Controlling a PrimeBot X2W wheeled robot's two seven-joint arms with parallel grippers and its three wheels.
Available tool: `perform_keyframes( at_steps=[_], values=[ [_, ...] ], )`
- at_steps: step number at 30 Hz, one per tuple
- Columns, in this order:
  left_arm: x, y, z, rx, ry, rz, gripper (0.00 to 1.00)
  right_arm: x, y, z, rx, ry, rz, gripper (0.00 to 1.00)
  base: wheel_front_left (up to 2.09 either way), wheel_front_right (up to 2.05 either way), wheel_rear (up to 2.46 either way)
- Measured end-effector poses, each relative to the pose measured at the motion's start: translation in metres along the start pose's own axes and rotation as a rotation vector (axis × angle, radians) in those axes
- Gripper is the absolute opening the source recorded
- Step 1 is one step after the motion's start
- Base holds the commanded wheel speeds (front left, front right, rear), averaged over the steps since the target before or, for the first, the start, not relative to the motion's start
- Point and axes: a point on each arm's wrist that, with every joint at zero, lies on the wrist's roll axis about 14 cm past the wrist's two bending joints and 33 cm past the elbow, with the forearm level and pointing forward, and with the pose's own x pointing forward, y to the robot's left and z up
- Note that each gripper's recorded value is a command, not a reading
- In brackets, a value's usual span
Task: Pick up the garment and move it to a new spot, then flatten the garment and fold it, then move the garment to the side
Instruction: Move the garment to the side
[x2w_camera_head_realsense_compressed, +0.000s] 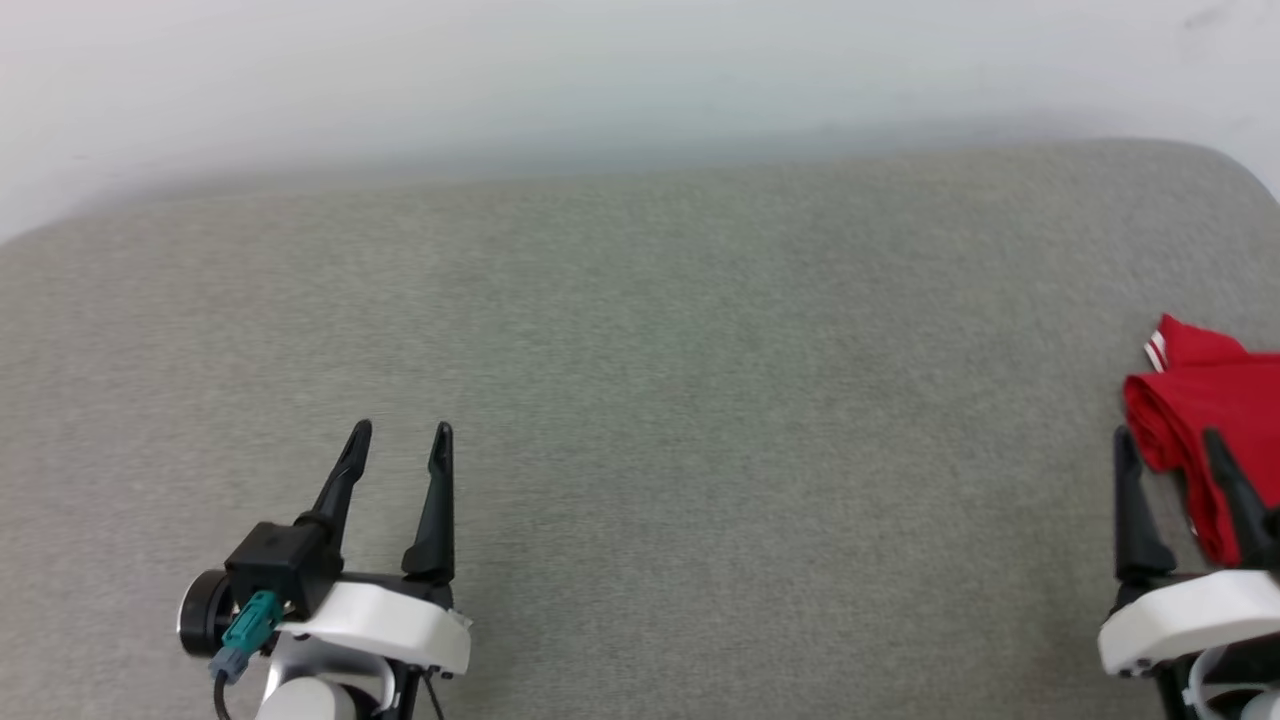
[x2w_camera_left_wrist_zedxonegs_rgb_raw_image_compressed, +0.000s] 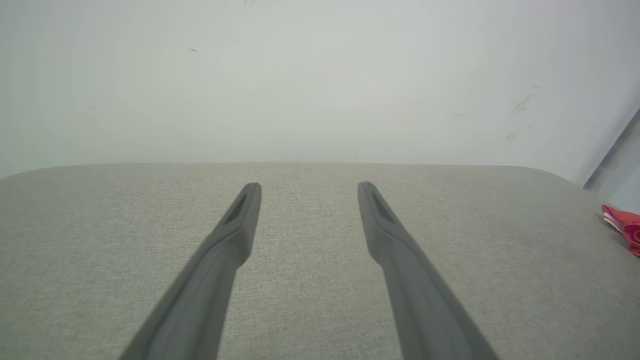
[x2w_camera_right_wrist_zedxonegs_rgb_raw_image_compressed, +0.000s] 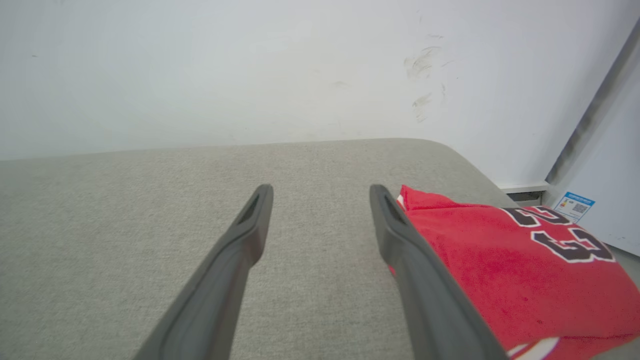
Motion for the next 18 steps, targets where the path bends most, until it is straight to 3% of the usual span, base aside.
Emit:
perform_keyframes(
  at_steps=[9,18],
  values=[
    [-0.039,0.043,0.011,0.033,-0.009,0.153,1.0,-0.017,0.057,0.027,0.02,-0.038,0.169,1.0,0.0,0.0,0.0],
    [-0.068,0.046,0.012,0.039,-0.006,0.175,1.0,-0.043,0.062,0.04,0.025,-0.049,0.199,1.0,0.0,0.0,0.0]
  ],
)
